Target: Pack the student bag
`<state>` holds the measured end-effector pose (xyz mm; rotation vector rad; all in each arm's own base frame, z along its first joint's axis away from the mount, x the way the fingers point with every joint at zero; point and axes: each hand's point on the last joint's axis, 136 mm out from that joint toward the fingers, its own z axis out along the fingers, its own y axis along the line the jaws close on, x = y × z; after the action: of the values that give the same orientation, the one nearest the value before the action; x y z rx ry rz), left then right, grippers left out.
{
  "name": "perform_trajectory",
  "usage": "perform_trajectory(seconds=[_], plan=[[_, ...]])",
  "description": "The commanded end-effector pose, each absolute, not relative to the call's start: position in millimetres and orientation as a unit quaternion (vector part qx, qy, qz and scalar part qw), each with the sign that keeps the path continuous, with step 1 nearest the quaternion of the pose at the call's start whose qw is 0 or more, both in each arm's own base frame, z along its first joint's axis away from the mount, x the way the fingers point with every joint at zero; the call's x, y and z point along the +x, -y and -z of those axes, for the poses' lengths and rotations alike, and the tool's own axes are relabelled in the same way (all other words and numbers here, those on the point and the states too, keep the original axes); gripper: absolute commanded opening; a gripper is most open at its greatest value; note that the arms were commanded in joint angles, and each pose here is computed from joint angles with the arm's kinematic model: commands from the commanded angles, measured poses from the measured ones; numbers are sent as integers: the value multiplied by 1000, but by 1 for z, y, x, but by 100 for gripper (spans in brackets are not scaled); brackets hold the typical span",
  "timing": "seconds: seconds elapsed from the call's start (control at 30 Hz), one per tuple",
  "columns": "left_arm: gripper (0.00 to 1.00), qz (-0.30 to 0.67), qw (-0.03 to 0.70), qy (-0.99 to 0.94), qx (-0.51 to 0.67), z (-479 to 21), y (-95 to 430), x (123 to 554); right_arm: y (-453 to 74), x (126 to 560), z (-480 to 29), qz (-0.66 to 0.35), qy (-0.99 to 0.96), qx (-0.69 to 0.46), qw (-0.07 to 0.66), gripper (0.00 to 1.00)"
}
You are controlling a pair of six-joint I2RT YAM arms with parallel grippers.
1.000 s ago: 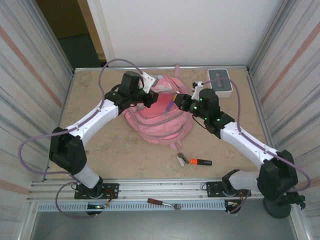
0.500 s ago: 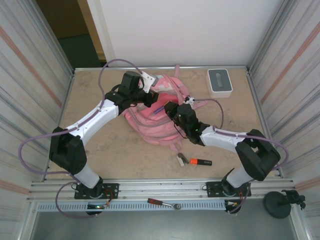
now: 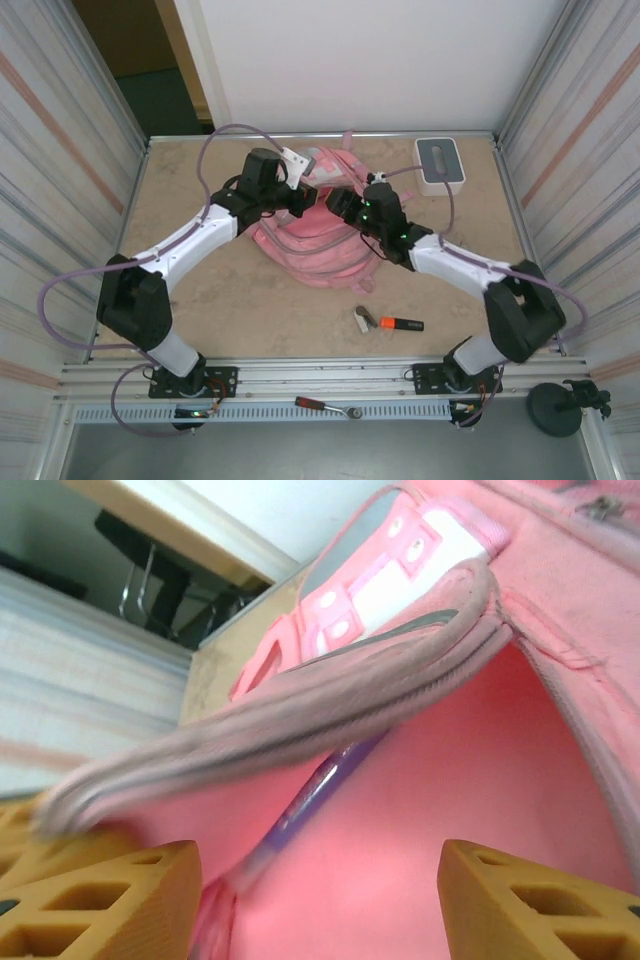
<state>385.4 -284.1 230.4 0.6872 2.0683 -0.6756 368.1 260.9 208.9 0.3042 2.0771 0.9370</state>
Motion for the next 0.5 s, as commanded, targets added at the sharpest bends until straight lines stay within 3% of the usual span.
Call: perform_trajectory(seconds=[0.0,0.13,0.23,0.47], plan=[[0,269,482,-795,253,-272,273,390,-228,330,-210,-291,-858,35,421,62],[0,265,473,-800,257,-260,271,386,-179,293,-207,-176,-894,-18,413,63],[0,259,471,-802,259,-253,270,386,-143,260,-180,-96,-929,-31,355,66],[0,259,457,-808,265,-242,270,383,-152,185,-101,-59,-974,-92,200,78]])
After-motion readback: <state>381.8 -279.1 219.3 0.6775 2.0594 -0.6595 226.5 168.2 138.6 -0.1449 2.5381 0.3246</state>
